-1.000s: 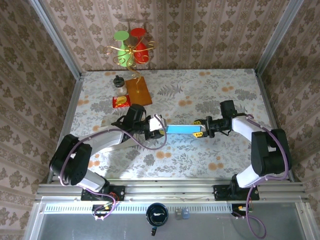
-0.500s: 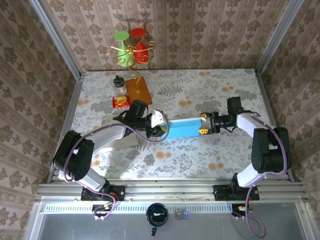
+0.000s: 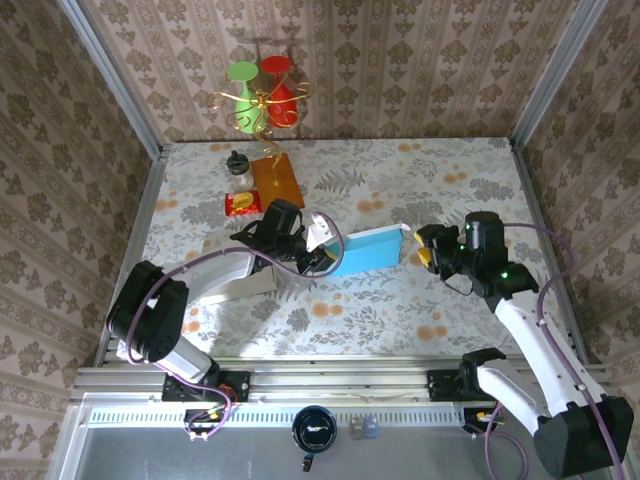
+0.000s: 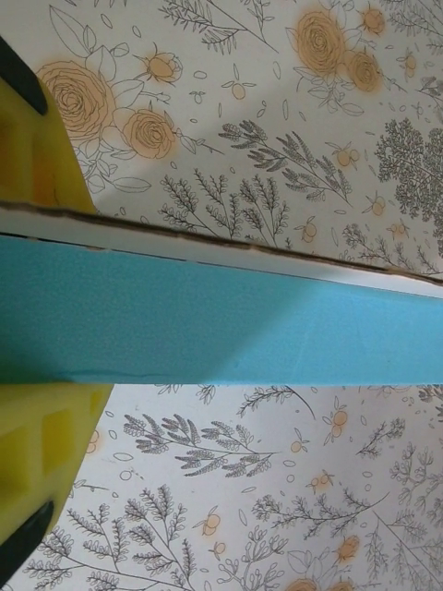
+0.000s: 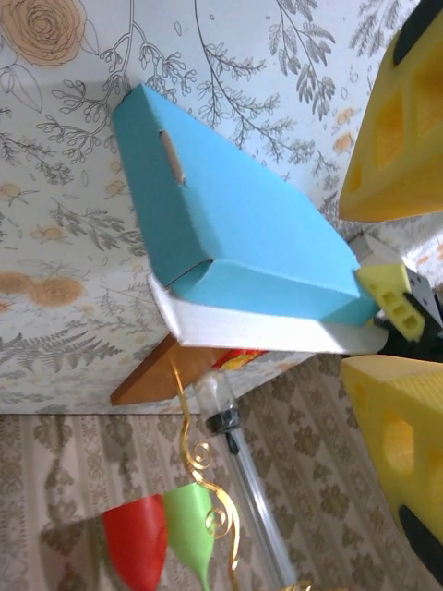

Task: Fold the paper box

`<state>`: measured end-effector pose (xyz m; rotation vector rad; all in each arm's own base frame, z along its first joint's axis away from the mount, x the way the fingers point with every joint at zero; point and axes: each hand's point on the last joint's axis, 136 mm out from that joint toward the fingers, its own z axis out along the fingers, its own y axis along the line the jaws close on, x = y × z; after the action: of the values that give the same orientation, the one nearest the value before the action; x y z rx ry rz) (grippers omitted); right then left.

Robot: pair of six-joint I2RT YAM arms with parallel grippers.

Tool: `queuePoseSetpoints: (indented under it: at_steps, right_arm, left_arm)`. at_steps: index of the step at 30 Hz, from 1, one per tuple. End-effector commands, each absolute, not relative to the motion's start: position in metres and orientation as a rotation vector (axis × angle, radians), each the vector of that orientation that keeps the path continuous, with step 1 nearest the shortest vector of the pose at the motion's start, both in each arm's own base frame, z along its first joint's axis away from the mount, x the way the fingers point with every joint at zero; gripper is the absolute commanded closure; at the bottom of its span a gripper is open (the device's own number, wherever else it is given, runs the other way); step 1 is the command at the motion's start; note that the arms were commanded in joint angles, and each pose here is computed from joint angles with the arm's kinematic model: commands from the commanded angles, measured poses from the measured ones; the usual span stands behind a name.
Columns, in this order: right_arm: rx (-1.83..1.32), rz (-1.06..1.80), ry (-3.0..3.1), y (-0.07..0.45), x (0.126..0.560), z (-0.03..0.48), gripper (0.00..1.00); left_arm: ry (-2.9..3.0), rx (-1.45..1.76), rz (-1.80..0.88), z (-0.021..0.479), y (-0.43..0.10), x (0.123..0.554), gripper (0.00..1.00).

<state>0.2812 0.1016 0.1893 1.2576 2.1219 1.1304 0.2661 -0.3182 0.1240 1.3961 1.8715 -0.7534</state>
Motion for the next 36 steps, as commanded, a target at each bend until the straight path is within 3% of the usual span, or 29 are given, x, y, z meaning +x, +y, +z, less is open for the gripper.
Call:
queuePoseSetpoints:
  at_steps: [1, 18, 29, 36]
  right_arm:
    - [1.312, 1.026, 2.062, 0.095, 0.295, 0.166, 0.56]
    - [1.209, 1.072, 2.155, 0.141, 0.340, 0.154, 0.56]
    - [1.351, 0.840, 2.372, 0.129, 0.307, 0.092, 0.70]
    - [1.357, 0.818, 2.379, 0.128, 0.308, 0.096, 0.73]
  left_arm:
    - [1.956, 1.365, -0.709, 0.120, -0.315, 0.265, 0.68]
    - [1.959, 1.381, -0.693, 0.120, -0.320, 0.261, 0.65]
    - [1.943, 1.389, -0.684, 0.121, -0.322, 0.261, 0.58]
    - [1.931, 1.390, -0.699, 0.124, -0.325, 0.261, 0.63]
